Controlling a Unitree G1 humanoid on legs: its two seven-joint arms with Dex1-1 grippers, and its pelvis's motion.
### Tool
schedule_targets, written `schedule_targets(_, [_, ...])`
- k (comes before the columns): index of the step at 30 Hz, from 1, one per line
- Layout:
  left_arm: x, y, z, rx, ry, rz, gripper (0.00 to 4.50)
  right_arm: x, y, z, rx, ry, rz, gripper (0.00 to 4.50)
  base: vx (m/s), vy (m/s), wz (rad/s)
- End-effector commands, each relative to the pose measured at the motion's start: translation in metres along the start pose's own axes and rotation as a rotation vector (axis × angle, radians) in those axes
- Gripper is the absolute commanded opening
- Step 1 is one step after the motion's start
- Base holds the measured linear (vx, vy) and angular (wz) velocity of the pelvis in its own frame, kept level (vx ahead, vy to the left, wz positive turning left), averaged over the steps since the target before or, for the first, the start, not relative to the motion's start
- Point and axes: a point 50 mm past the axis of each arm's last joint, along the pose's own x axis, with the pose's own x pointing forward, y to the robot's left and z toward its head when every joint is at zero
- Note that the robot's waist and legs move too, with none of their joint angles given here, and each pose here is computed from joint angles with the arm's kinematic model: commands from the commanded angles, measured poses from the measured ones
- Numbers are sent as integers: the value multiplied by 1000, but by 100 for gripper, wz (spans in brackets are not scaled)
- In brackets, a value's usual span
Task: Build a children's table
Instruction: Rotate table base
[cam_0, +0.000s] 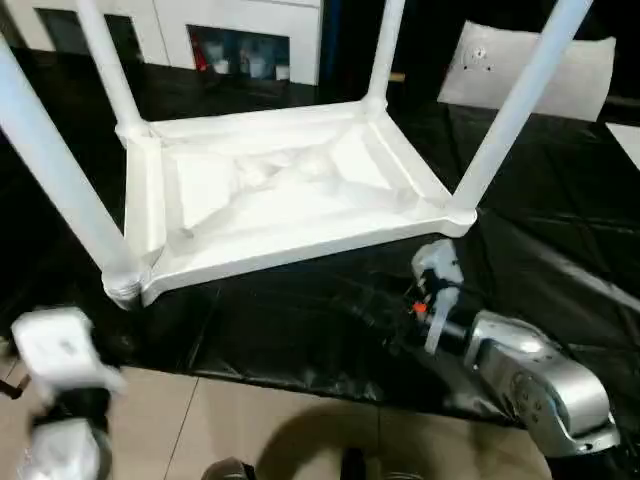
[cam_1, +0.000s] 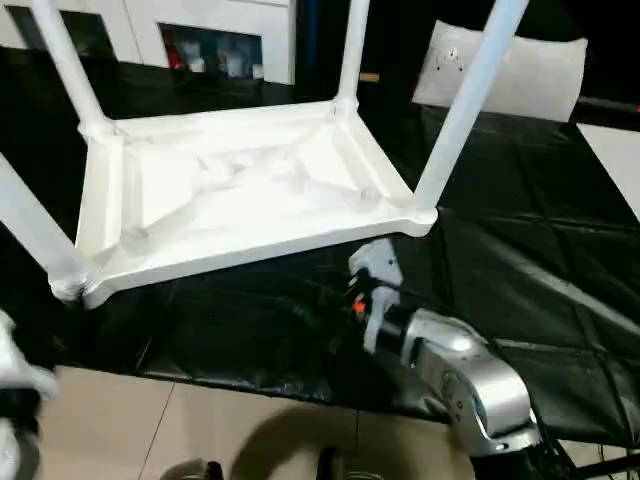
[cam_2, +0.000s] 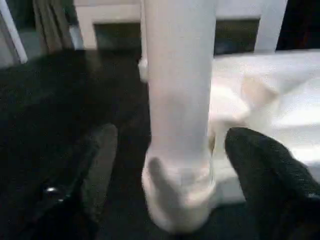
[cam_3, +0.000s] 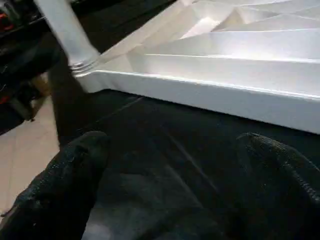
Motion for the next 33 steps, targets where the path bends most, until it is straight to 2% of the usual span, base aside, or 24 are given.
schedule_targets(1, [12, 4, -1, -4, 0, -33, 405, -1, 0, -3, -14, 23, -19, 450, 0, 0, 0])
schedule_targets(6, [37, 12, 3, 20, -10, -60, 446, -2, -1, -5, -20, 32, -55, 450, 0, 0, 0])
schedule_targets(9, [47, 15, 4, 12, -15, -87, 446, -4, -3, -8, -25, 48, -75, 450, 0, 0, 0])
schedule_targets(13, [58, 11, 1, -48, 21, -204, 446, -6, -17, -14, -49, 77, -206, 450, 0, 0, 0])
schedule_targets(16, [55, -9, 5, -157, 23, -467, 446, -1, -38, -16, -69, 91, -425, 450, 0, 0, 0])
schedule_targets(18, [53, -15, 7, -191, 22, -526, 446, 1, -44, -17, -74, 105, -474, 450, 0, 0, 0])
schedule_targets(19, [46, -29, 11, -219, 15, -660, 446, 9, -51, -21, -94, 136, -528, 450, 0, 0, 0])
schedule_targets(20, [42, -37, 13, -239, 22, -728, 446, 13, -54, -22, -107, 153, -548, 450, 0, 0, 0])
schedule_targets(23, [30, -59, 15, -259, 47, -905, 446, 26, -59, -25, -110, 170, -566, 450, 0, 0, 0])
schedule_targets(26, [23, -73, 17, -281, 62, -1014, 446, 35, -62, -25, -110, 170, -569, 450, 0, 0, 0])
schedule_targets(29, [7, -106, 25, -335, 74, -1232, 446, 53, -62, -18, -102, 133, -558, 450, 0, 0, 0])
schedule_targets(33, [0, -123, 31, -366, 71, -1327, 446, 61, -61, -13, -112, 115, -548, 450, 0, 0, 0])
